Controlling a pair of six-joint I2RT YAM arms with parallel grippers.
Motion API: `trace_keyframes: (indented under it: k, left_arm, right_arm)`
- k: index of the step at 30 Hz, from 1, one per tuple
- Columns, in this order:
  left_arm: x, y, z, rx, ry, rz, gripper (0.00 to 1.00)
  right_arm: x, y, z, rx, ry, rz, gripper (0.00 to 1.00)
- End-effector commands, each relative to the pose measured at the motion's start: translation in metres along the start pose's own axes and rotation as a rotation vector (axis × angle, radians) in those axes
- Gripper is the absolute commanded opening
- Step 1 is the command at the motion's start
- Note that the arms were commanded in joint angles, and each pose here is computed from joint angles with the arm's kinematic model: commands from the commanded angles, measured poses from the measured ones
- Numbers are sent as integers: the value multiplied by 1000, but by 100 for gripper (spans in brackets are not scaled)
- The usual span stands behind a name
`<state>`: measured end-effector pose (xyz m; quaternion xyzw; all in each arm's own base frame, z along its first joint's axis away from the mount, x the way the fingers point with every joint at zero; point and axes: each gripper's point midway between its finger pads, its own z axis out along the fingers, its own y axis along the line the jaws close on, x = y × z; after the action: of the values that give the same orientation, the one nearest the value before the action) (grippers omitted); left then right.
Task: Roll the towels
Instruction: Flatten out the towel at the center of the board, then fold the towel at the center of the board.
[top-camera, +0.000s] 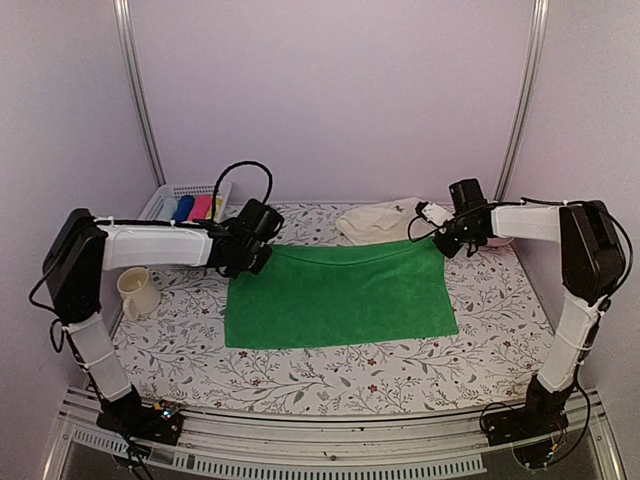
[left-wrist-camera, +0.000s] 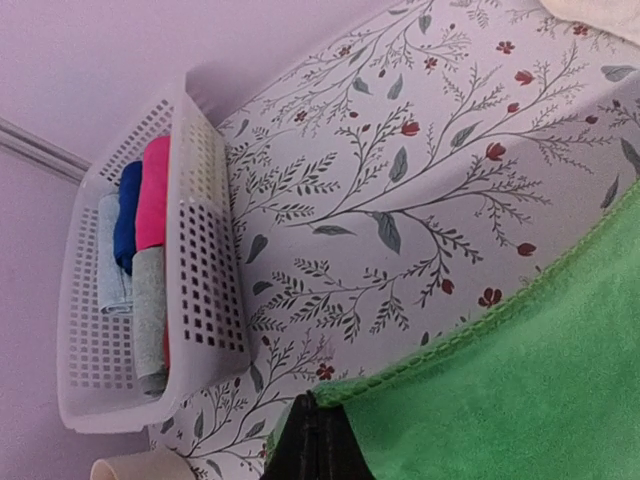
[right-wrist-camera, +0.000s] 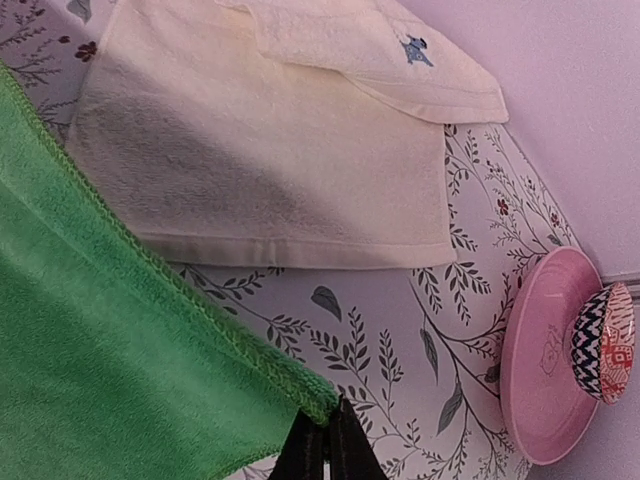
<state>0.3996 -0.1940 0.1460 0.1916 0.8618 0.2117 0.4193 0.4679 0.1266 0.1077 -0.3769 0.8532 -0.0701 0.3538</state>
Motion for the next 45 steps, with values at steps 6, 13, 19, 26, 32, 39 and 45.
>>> trace_keyframes:
  k: [6, 13, 19, 26, 32, 39, 45]
  left_arm:
    - [-27, -11, 66, -35, -23, 78, 0]
    - [-16, -5, 58, -19, -38, 112, 0]
    - [1, -13, 40, 56, -31, 128, 0]
    - [17, -31, 19, 85, -17, 185, 0]
    - [30, -34, 1, 104, 4, 185, 0]
    - [45, -39, -25, 149, 27, 202, 0]
    - [67, -51, -39, 211, 77, 240, 0]
  right_arm:
    - [-33, -61, 33, 215, -58, 23, 2]
    - [-30, -43, 15, 135, -95, -35, 2]
    - [-3, -6, -12, 17, -83, -128, 2]
    - [14, 14, -34, -41, -81, -178, 2]
    - [27, 22, -43, -49, -60, -225, 2]
    - [46, 41, -54, -108, -49, -306, 2]
    - [61, 57, -60, -162, -43, -392, 2]
